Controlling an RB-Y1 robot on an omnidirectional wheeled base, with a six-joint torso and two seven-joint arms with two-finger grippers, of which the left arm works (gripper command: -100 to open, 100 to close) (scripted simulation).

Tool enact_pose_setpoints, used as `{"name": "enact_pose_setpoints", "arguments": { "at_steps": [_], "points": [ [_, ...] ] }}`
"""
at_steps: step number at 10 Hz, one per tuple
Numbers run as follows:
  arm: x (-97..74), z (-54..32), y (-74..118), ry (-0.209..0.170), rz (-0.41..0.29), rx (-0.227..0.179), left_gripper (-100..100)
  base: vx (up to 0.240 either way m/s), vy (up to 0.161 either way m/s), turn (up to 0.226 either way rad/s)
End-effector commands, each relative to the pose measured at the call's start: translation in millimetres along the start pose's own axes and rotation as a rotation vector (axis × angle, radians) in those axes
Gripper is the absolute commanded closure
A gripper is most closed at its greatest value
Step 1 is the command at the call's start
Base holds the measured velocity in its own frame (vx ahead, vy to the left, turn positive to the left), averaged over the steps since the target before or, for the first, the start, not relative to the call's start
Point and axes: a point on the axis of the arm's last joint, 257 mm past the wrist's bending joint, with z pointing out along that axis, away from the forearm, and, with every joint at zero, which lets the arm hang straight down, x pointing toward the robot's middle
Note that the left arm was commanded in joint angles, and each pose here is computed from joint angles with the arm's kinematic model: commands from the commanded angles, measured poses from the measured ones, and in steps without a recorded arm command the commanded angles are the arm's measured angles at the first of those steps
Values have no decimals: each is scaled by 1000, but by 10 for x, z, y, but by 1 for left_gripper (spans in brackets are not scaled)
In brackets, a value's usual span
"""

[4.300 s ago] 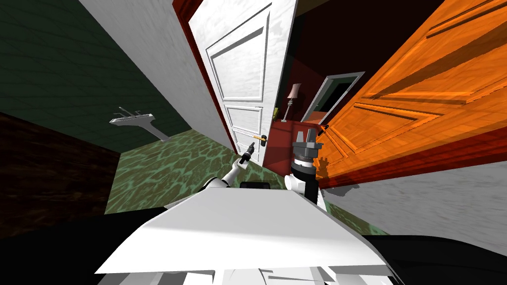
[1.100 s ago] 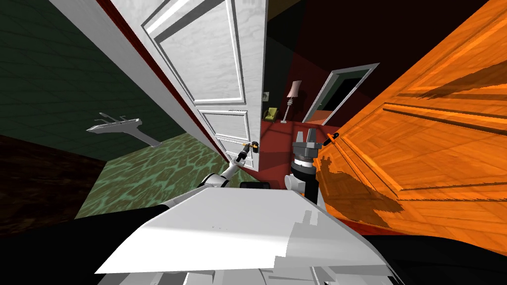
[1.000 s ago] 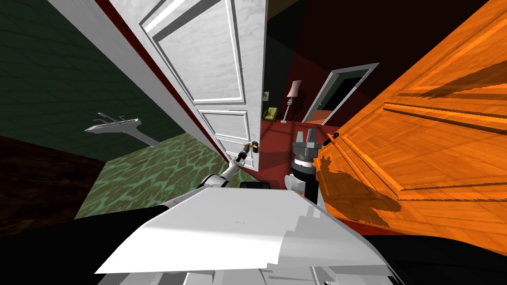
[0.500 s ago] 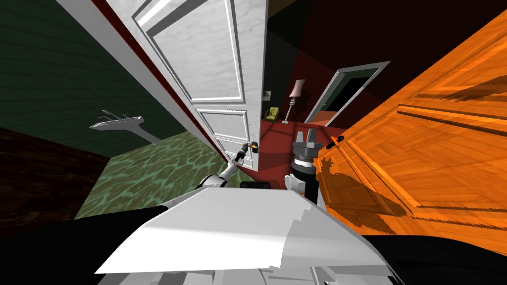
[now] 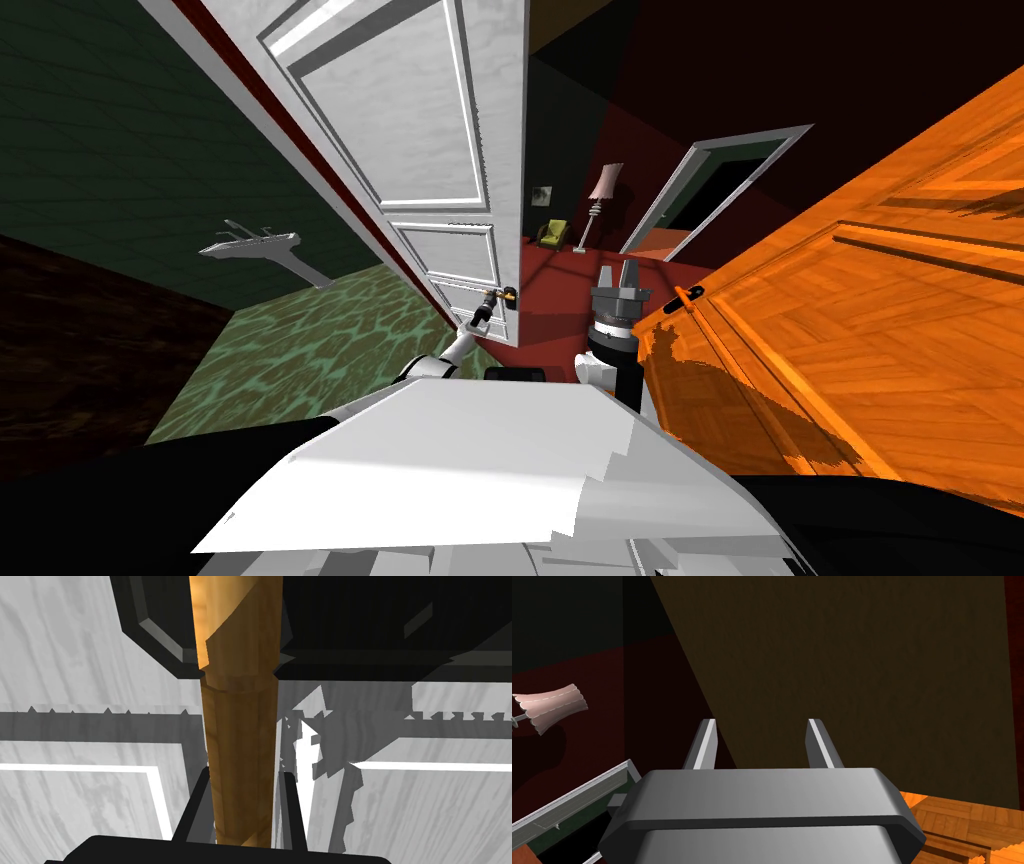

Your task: Push the door open

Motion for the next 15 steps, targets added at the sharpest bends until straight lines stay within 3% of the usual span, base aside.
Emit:
{"name": "enact_pose_setpoints", "arguments": {
  "at_steps": [1,10,12,15],
  "points": [
    [-154,24,-61,-30,1,17,100,132,-182,55],
    [-431,-12,-35,-112,-42,16,100,133,-156,80],
    [-657,-53,-19,-143,-33,12,100,78,-46,55],
    [-806,-84,-12,-170,-32,12,100,154,-91,49]
  ]
}}
